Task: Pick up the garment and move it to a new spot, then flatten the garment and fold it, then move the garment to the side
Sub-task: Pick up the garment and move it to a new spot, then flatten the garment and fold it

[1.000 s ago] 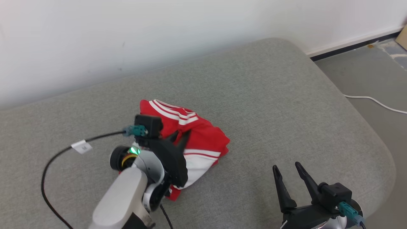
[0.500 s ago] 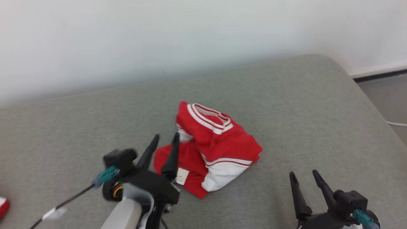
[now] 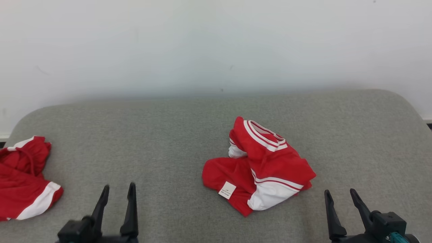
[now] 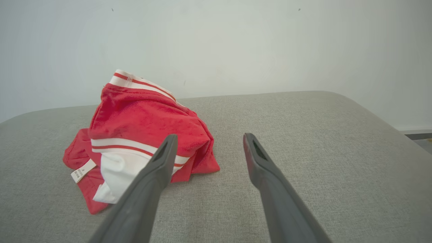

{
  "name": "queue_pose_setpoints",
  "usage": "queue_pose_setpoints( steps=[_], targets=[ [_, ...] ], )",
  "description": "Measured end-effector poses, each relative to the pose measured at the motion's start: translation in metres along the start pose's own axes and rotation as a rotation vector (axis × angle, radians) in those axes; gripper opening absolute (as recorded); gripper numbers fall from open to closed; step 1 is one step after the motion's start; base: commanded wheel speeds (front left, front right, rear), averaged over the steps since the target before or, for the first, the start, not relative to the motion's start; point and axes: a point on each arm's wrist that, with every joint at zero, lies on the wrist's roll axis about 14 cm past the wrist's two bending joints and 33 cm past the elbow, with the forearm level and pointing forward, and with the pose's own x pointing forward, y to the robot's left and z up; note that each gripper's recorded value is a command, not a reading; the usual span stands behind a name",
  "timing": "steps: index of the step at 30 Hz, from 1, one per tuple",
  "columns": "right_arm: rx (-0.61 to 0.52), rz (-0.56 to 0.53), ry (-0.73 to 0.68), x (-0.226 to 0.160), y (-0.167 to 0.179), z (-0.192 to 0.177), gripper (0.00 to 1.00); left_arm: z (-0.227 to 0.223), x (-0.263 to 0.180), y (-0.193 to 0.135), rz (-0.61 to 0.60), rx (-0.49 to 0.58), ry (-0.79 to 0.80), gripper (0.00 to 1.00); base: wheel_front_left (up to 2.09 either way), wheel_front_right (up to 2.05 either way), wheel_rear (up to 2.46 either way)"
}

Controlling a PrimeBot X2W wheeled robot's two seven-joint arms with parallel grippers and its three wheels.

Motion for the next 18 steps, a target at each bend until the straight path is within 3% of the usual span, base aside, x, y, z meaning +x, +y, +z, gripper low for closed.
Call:
queue_pose_setpoints(
  steps=[5,18],
  targets=[
    [-0.009,0.016,-0.009,-0.003,0.005,0.002,1.00,-0.003,-0.038,0.030,0.081,0.040,0.010,1.00,0.00,0.00,0.00],
    [-0.014,0.010,0.034,-0.016,0.003,-0.010,1.00,-0.012,-0.064,0.040,0.111,0.043,0.026,1.00,0.00,0.00,0.00]
  ],
)
